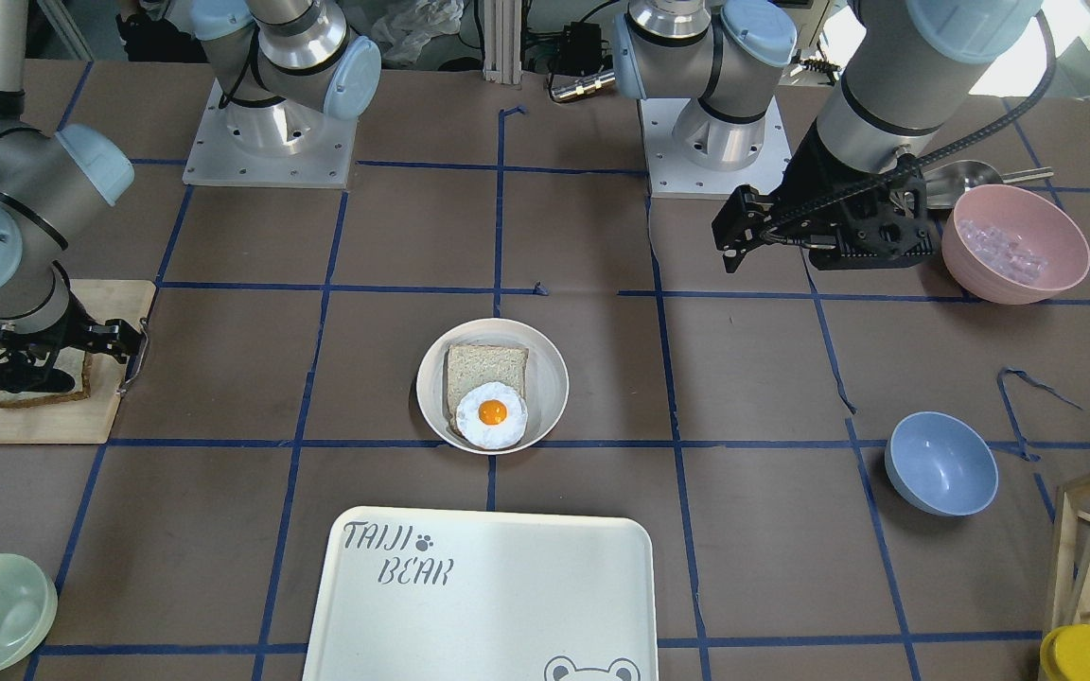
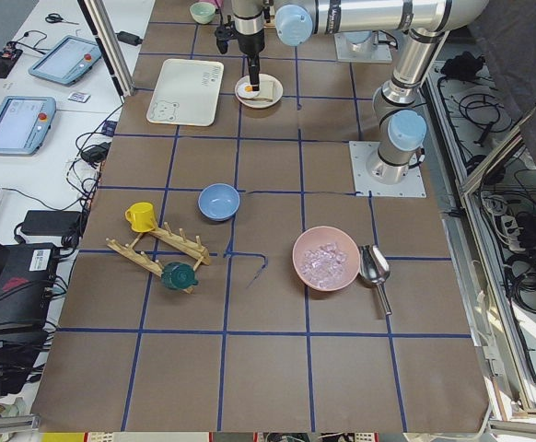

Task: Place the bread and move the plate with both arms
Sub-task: 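Lower the right gripper and grasp the bread slice on the board, then lift the bread slice with the right gripper and carry it toward the plate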

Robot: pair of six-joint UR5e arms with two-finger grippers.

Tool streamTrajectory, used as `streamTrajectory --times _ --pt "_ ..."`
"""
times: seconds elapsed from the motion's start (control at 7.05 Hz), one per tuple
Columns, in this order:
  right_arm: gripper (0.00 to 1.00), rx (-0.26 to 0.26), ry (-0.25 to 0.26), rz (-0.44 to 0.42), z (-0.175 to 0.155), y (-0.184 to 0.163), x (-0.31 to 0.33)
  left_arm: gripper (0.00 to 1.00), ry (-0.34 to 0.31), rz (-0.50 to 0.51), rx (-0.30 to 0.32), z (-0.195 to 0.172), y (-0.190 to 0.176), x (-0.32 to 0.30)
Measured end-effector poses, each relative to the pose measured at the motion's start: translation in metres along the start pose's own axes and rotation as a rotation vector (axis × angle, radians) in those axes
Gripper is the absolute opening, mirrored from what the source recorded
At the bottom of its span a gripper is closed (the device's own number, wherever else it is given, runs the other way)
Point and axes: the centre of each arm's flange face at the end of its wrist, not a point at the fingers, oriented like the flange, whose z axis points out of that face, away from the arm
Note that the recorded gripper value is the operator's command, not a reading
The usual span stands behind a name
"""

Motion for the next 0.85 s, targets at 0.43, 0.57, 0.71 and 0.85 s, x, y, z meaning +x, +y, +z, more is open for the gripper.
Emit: streamTrajectory --times 0.43,0.57,0.71,0.85 --pt "0.65 -0.002 0.003 -0.007 0.003 0.001 0.006 1.0 -0.001 0.001 -0.009 0.002 0.001 0.0" --pt "0.58 -0.005 0.001 -0.005 0.005 0.003 0.012 1.0 -0.001 0.001 -0.009 0.003 0.002 0.001" --pt "0.52 -0.009 -0.001 -0.001 0.006 0.005 0.017 1.0 -0.001 0.001 -0.007 0.003 0.001 0.001" --pt "0.43 -0.011 -0.003 0.003 0.007 0.006 0.019 1.0 0.0 0.001 -0.008 0.003 0.001 0.001"
